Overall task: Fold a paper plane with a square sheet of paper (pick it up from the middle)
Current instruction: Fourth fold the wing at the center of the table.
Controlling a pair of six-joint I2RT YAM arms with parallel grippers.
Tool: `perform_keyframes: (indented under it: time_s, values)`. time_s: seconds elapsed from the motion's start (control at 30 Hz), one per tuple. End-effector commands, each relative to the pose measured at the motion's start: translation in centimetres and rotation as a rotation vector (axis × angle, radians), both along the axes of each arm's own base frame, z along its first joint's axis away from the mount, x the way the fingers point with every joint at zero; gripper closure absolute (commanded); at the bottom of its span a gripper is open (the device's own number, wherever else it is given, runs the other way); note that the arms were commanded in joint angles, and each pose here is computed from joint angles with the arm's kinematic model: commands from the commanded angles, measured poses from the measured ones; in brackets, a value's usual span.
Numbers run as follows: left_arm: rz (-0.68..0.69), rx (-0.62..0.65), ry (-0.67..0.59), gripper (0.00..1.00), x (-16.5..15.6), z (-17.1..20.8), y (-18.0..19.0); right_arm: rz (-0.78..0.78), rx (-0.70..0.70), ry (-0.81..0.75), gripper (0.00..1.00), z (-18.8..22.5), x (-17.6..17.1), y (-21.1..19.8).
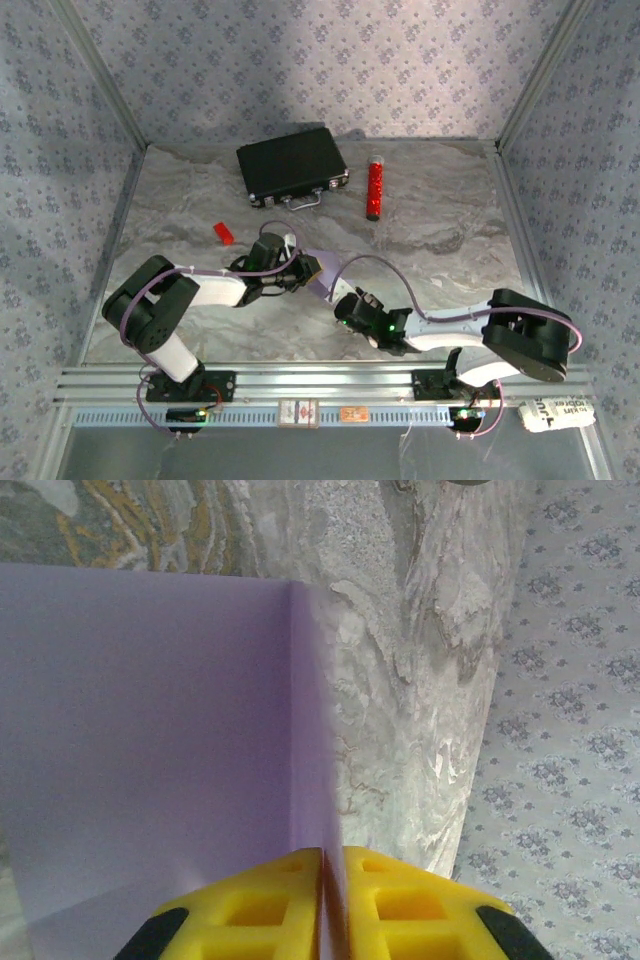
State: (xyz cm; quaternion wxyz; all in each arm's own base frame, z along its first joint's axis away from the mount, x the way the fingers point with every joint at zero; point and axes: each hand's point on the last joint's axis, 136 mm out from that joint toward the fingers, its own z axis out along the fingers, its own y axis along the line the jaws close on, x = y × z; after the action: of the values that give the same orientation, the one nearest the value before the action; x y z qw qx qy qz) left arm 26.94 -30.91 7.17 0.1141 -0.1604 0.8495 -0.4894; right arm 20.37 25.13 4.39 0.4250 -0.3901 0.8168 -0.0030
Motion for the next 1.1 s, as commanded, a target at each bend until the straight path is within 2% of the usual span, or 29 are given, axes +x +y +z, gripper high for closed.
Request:
perform_keyframes:
  time_s: [0.0,0.23,0.5,0.67,0.97,1.07]
  values:
    - [-0.022,-0.025,-0.027,0.88,0.4,1.1,-0.8,-0.027,0.011,-0.025,0.62,0.5,0.5,0.5]
    - [-0.026,-0.028,-0.025,0.92,0.5,1.1,-0.9,-0.042,0.024,-0.015,0.68,0.2,0.6,0.9]
    - [-0.023,-0.026,-0.022,0.93,0.5,1.0,-0.7,-0.042,0.058,-0.011,0.68,0.5,0.6,1.3]
    - [-0.021,-0.024,-0.017,0.93,0.5,0.9,-0.6,-0.049,0.071,0.004,0.73,0.2,0.6,1.4]
    - [-0.019,-0.025,-0.019,0.93,0.5,0.9,-0.6,-0.053,0.052,0.019,0.74,-0.5,0.5,1.2]
    - [-0.019,-0.026,-0.017,0.94,0.5,1.0,-0.6,-0.052,0.062,0.018,0.78,-0.3,0.6,1.4]
